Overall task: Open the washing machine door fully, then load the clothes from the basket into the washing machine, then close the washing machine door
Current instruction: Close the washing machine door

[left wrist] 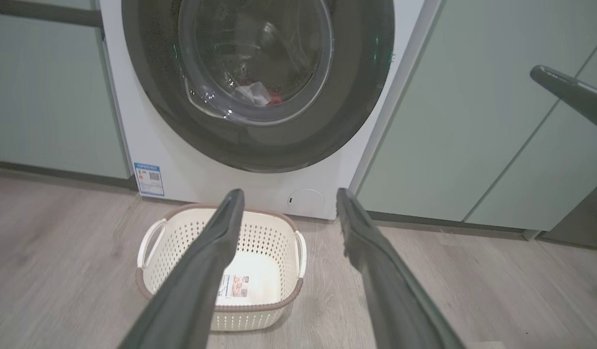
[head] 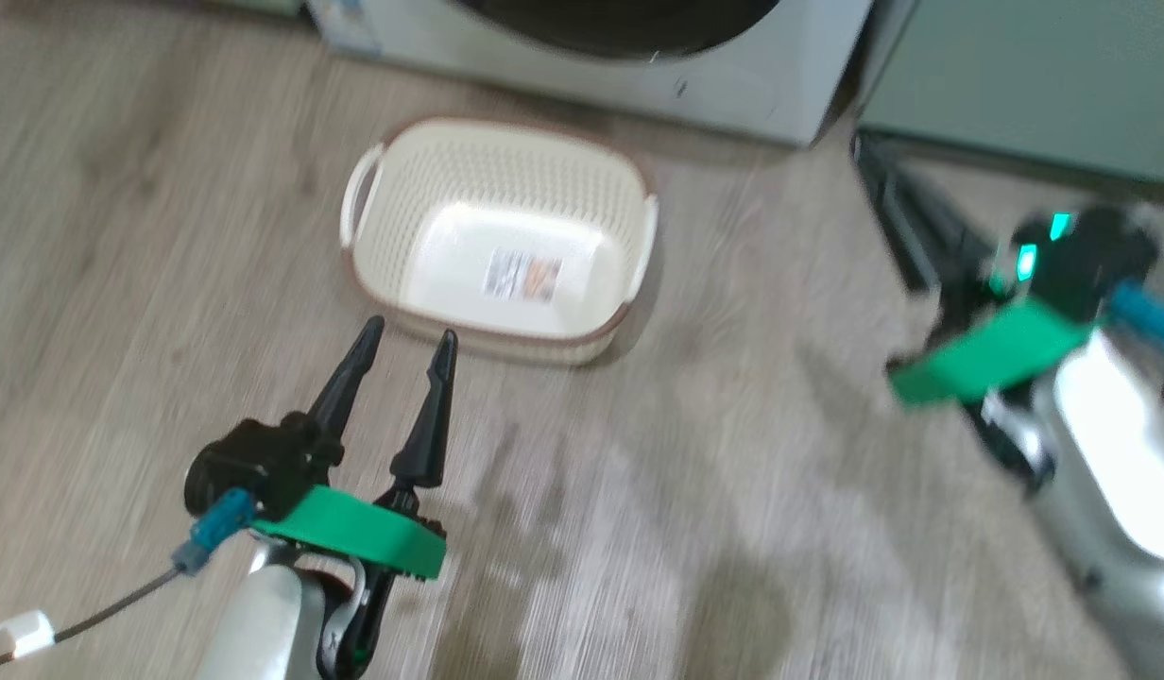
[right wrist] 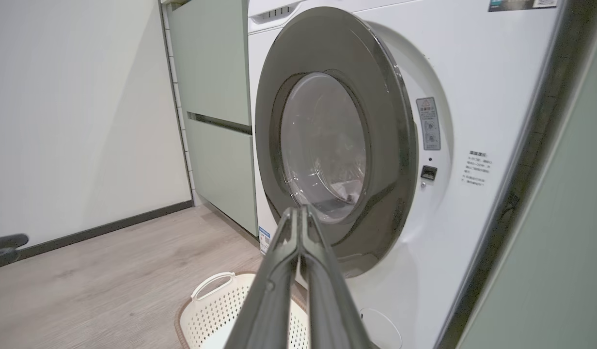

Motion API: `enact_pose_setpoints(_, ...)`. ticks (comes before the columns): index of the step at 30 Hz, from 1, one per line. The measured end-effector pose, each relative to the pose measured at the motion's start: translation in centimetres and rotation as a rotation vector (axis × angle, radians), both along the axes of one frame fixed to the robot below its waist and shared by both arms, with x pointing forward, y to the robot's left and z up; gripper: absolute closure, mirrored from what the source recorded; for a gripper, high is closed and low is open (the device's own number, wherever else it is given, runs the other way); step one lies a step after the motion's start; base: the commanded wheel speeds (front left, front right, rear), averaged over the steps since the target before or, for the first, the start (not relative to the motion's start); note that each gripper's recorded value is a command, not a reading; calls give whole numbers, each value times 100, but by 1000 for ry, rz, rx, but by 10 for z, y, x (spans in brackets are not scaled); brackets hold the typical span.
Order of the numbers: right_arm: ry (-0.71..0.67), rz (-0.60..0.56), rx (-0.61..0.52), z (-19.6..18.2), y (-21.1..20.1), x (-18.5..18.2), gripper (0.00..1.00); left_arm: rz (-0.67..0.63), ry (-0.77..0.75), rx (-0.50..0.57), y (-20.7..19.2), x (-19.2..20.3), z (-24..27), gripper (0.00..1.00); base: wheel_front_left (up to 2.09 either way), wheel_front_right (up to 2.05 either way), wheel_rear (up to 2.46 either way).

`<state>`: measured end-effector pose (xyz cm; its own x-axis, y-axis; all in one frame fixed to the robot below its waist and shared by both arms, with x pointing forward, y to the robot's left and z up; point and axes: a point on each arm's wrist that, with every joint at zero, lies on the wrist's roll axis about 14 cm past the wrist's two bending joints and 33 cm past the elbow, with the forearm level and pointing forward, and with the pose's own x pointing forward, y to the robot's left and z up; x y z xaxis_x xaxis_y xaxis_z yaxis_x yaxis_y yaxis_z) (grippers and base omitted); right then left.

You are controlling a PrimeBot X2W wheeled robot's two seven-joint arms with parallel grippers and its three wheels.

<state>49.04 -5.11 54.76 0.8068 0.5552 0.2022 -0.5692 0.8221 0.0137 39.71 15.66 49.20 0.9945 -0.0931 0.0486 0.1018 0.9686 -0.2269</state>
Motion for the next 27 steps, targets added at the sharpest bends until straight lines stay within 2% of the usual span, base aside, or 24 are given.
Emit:
enact_pose_setpoints(2, -24, 48, -35, 1, 12, 21, 100, 30, 34, -32, 7, 3, -11, 0, 0, 0, 0)
enact_pose_setpoints(7, -49, 118, -84, -4, 36, 74, 100, 39, 62, -12, 12, 20, -24, 0, 0, 0, 0)
enact_pose_setpoints(12, -25, 172, -127, -23, 59, 112, 100, 84, 95, 1, 25, 27, -37, 0, 0, 0, 0)
enact_pose_setpoints(19, -3, 146, -173, -38, 63, 159, 100, 105, 152, 1, 30, 27, -57, 0, 0, 0, 0)
enact_pose_setpoints(27, 11, 93, -264, -52, 54, 201, 100, 107, 136, -7, 33, 42, -57, 0, 0, 0, 0)
